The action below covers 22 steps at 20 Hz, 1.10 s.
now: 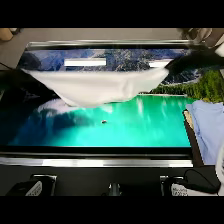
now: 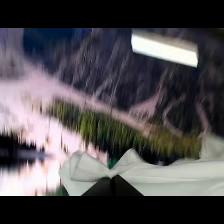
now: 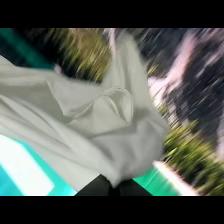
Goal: Fold the shirts.
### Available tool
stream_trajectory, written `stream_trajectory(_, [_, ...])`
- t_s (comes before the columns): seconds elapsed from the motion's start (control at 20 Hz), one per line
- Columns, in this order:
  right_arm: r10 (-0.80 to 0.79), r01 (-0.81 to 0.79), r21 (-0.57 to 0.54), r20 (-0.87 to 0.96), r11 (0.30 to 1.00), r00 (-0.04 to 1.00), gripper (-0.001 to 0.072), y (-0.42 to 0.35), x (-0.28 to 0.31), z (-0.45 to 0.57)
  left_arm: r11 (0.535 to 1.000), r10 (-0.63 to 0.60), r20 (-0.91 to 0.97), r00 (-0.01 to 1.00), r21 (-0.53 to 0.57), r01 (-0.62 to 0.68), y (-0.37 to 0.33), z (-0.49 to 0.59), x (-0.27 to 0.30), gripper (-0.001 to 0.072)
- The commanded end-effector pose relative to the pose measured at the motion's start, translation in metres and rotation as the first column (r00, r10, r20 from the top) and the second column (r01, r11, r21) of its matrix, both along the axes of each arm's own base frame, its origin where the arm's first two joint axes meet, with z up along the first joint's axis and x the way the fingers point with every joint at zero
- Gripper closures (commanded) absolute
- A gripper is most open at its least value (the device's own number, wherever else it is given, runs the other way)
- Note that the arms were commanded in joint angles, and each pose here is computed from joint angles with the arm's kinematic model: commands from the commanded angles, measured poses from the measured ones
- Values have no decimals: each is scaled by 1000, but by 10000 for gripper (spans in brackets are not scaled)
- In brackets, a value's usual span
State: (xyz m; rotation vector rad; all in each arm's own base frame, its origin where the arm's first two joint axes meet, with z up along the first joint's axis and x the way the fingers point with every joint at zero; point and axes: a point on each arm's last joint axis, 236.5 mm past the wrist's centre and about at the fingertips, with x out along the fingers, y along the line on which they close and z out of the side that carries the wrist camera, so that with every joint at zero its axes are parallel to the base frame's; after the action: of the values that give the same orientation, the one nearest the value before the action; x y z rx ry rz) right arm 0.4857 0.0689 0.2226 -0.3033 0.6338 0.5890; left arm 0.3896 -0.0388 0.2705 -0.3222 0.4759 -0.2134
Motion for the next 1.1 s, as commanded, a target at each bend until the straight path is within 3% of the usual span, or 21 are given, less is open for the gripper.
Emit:
stream_trajectory(0.0, [-117, 172, -18, 666, 985, 737, 692, -23, -96, 253, 990, 87, 611, 787, 33, -134, 10, 246, -114, 690])
stream_trajectory(0.15, [-156, 242, 56, 895, 969, 417, 692, -29, -229, 366, 984, 126, 832, 541, -36, -174, 8, 340, -225, 690])
stream_trajectory(0.25, [-156, 237, 76, 926, 969, 343, 692, -25, -282, 385, 987, 142, 848, 510, -79, -143, 3, 348, -255, 690])
stream_trajectory(0.4, [-160, 238, 83, 933, 968, 323, 692, -23, -310, 388, 988, 135, 832, 538, -72, -136, 0, 341, -256, 690])
stream_trajectory(0.55, [-152, 274, 37, 898, 961, 412, 692, -29, -295, 366, 984, 138, 799, 585, -42, -175, 6, 328, -238, 690])
stream_trajectory(0.7, [-184, 320, -30, 766, 947, 616, 692, -43, -251, 309, 977, 135, 660, 739, 35, -210, 15, 283, -190, 690])
stream_trajectory(0.9, [-166, 237, -215, 303, 947, 938, 693, -51, -175, 165, 963, 98, 330, 939, 207, -173, 30, 182, -94, 688])
stream_trajectory(1.05, [-134, 109, -263, -80, 959, 988, 694, -46, -113, 44, 967, 78, 14, 997, 244, -79, 39, 64, -17, 688])
